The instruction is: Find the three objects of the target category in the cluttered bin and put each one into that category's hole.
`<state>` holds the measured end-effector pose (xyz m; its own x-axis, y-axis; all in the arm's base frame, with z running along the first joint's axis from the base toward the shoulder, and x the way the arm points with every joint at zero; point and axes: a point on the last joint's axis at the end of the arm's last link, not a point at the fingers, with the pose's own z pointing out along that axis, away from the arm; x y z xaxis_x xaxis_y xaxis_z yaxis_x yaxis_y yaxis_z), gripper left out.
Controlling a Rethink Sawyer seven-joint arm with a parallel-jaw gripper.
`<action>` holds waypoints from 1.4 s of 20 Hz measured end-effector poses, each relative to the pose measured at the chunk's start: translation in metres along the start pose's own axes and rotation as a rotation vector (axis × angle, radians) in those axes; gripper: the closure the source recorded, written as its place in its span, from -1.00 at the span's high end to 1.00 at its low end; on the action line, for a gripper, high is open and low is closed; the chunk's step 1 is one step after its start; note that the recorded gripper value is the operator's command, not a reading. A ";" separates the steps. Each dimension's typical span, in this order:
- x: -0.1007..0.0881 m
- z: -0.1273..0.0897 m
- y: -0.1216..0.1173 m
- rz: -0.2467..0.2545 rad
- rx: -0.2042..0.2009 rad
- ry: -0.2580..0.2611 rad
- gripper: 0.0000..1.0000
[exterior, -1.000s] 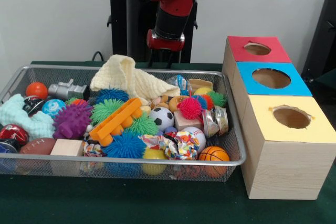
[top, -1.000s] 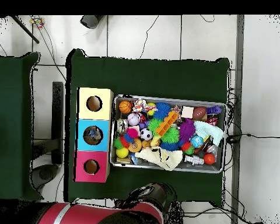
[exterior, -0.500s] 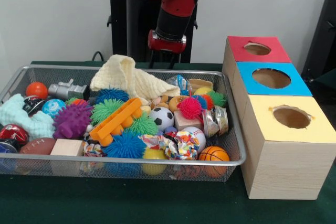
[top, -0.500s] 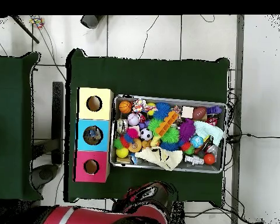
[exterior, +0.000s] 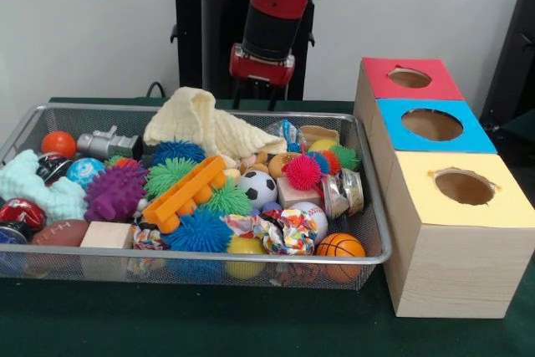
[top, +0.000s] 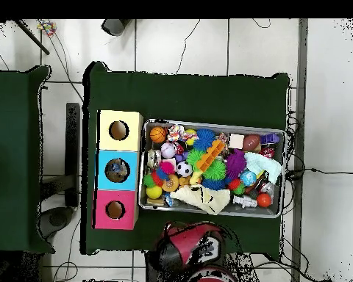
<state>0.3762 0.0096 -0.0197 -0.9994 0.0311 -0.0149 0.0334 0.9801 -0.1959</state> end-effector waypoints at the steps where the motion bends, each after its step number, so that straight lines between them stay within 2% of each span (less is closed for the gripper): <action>1: -0.004 -0.002 -0.001 0.009 -0.001 -0.004 1.00; 5: -0.012 -0.006 0.003 0.019 -0.014 -0.012 1.00; 10: -0.022 -0.008 0.023 0.002 -0.046 -0.017 1.00; 17: -0.030 -0.012 0.045 -0.017 -0.065 -0.008 1.00; 23: -0.046 -0.034 0.060 -0.006 -0.075 0.002 1.00; 24: -0.049 -0.045 0.061 0.005 -0.078 0.019 1.00; 28: -0.056 -0.061 0.060 0.023 -0.086 0.021 1.00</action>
<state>0.4337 0.0787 0.0295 -0.9984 0.0572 0.0024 0.0566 0.9922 -0.1109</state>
